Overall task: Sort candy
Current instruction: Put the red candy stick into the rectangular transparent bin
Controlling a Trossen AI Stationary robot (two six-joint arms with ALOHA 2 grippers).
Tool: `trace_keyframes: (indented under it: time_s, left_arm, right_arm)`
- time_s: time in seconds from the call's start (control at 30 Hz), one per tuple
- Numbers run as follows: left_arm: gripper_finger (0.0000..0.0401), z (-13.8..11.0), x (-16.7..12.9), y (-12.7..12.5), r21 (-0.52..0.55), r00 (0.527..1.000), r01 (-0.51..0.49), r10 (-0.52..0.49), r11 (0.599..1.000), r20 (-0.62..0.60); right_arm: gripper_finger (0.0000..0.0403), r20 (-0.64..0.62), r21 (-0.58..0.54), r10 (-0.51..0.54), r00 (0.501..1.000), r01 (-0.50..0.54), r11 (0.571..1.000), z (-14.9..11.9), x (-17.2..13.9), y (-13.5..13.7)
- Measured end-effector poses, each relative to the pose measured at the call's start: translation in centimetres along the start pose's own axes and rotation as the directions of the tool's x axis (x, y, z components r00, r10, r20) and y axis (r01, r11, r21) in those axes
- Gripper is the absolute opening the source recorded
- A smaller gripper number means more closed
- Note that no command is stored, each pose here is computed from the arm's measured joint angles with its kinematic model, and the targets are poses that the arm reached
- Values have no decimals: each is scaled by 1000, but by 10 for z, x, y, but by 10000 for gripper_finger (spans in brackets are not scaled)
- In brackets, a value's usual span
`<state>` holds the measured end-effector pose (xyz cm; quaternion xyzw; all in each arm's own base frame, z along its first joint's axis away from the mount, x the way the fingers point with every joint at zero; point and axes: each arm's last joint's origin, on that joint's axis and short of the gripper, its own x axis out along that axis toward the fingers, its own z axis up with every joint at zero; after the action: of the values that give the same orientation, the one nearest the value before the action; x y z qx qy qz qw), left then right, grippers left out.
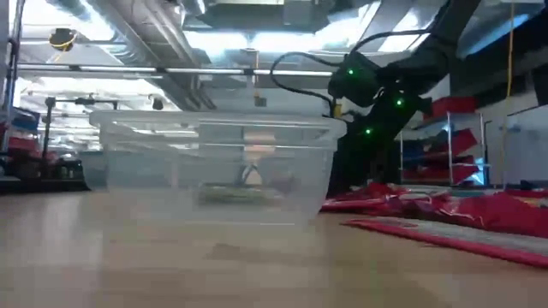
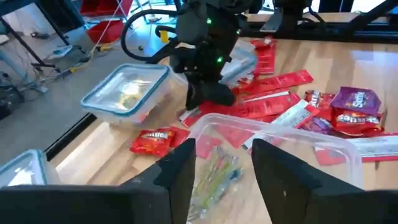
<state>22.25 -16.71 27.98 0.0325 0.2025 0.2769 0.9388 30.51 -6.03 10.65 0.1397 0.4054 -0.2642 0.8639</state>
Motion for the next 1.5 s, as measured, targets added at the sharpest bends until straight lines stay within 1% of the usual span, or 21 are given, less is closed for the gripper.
trace_keyframes:
  time_s: [0.1,0.23,0.33,0.4,0.47,0.53,0.6,0.67,0.7,0.73,0.83,0.97,1.03,1.13,1.23,1.33,1.43,1.5]
  left_arm:
    - [143,0,0,0,0,1000,1,-1,1000,-1]
    - [143,0,0,0,-5,1000,3,-3,1000,-3]
    - [143,0,0,0,-3,1000,3,-3,1000,-4]
    - [143,0,0,0,-5,1000,3,-3,1000,-4]
    - [143,0,0,0,-3,1000,3,-3,1000,-4]
    - [143,0,0,0,1,1000,3,-3,1000,-3]
    - [143,0,2,1,-1,1000,-4,4,1000,-4]
    - [143,1,2,1,-4,1000,-13,14,1000,5]
    - [143,1,2,1,-5,1000,-14,14,1000,5]
    - [143,1,3,1,-7,1000,-14,14,1000,5]
    - [143,1,2,1,-7,1000,-13,13,1000,6]
    - [143,1,2,1,-5,1000,-10,10,1000,6]
    - [143,1,2,1,-2,1000,-12,12,1000,5]
    - [143,0,2,1,5,1000,-14,14,1000,3]
    - [143,0,2,1,15,1000,-14,14,1000,3]
    - [143,0,2,1,19,1000,-17,17,1000,4]
    - [143,1,4,2,19,1000,-28,28,999,7]
    - [143,1,6,4,27,999,-39,38,999,6]
  right_arm:
    - [2,16,-41,3,1000,-2,999,1,-13,6]
    - [1,129,-49,31,991,-25,998,15,-43,16]
    - [0,177,-68,32,984,-21,997,17,-62,24]
    - [0,229,-82,57,972,-39,996,21,-76,31]
    - [0,267,-123,103,958,-72,990,25,-89,41]
    - [0,295,-180,175,939,-125,976,29,-98,54]
    - [0,344,-232,270,899,-198,952,36,-104,68]
    - [0,393,-285,375,839,-277,918,43,-105,80]
    - [0,396,-308,405,824,-296,904,44,-103,85]
    - [0,394,-314,415,820,-305,899,45,-97,88]
    - [0,343,-326,417,842,-310,893,42,-79,96]
    - [1,267,-347,437,859,-337,875,35,-52,107]
    - [2,235,-349,409,882,-316,882,29,-37,110]
    - [13,224,-344,363,904,-275,898,25,-25,111]
    - [42,221,-338,350,911,-265,903,30,-23,111]
    - [83,219,-338,320,922,-236,911,34,-25,113]
    - [119,209,-365,312,927,-222,904,43,-37,113]
    - [133,207,-383,293,933,-199,902,54,-54,112]
